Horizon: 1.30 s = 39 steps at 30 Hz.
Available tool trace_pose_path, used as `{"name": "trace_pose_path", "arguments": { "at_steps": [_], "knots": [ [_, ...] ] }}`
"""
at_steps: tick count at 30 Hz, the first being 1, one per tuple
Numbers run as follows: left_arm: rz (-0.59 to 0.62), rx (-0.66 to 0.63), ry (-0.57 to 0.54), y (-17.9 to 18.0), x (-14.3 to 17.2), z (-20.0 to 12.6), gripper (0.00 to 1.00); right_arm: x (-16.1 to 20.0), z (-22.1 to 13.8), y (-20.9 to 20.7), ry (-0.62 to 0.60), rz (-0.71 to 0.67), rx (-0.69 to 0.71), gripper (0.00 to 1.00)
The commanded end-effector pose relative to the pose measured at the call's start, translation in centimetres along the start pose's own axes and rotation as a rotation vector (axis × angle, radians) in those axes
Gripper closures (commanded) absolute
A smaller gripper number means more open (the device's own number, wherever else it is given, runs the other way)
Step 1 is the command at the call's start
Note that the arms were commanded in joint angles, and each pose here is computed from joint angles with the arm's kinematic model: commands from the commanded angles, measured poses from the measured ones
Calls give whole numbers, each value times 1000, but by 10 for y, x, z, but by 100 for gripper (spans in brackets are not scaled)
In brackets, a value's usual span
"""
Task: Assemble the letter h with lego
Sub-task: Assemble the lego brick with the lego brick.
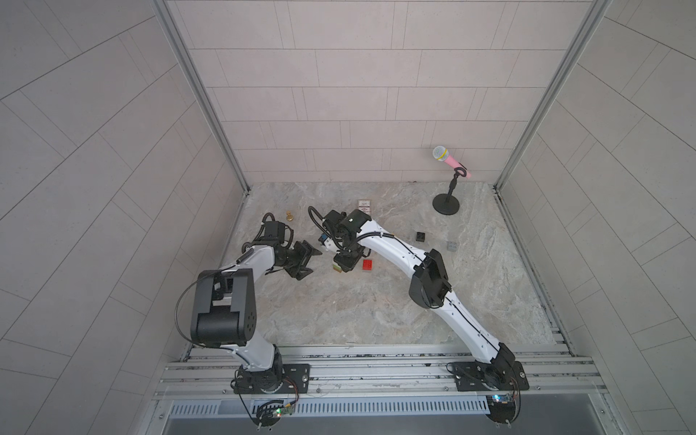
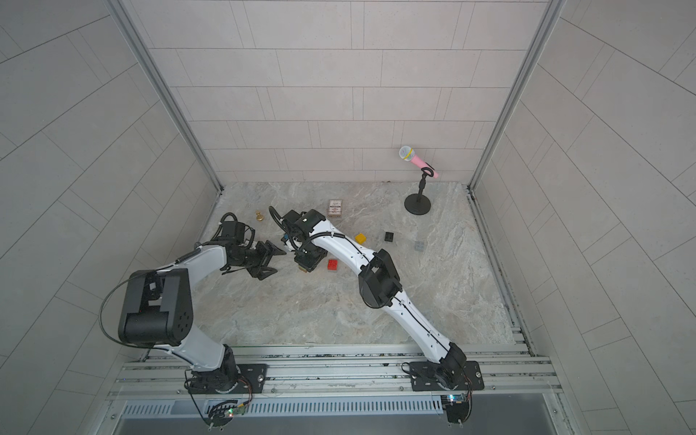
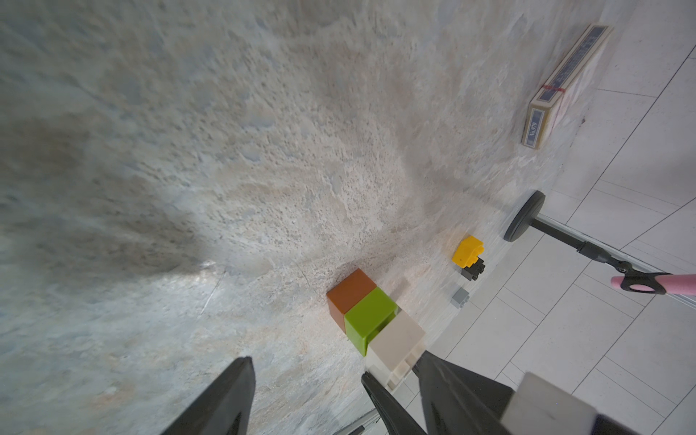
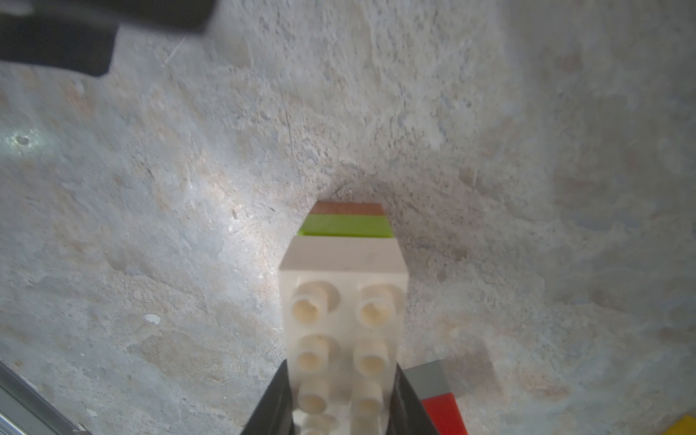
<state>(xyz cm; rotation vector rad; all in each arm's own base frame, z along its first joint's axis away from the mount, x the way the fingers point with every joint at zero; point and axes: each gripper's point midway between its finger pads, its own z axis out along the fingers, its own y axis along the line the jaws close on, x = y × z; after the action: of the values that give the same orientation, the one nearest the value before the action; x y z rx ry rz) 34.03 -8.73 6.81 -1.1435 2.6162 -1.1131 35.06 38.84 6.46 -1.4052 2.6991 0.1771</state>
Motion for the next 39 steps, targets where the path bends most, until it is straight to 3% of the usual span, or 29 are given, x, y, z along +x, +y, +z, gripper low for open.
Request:
{"name": "trace_pose_path", "arguments": {
  "at_steps": [1, 5, 16, 25, 28, 39],
  "knots": [
    [0, 14, -18, -2, 0, -5, 24, 39, 38, -5, 195, 84, 3, 91],
    [1, 16, -16, -3, 0, -5, 23, 36, 39, -5, 179, 93, 5, 84],
    [3, 18, -15, -3, 1, -6, 22, 7, 20, 0, 42, 128, -29, 78],
    [3, 21, -14, -4, 1, -6, 21, 2, 17, -3, 16, 147, -43, 74],
    [1, 19, -11, -3, 1, -5, 21, 0, 17, -2, 11, 147, -48, 68],
    [1, 22, -10, -4, 2, -5, 21, 0, 18, -4, 8, 148, -40, 66]
  ]
}}
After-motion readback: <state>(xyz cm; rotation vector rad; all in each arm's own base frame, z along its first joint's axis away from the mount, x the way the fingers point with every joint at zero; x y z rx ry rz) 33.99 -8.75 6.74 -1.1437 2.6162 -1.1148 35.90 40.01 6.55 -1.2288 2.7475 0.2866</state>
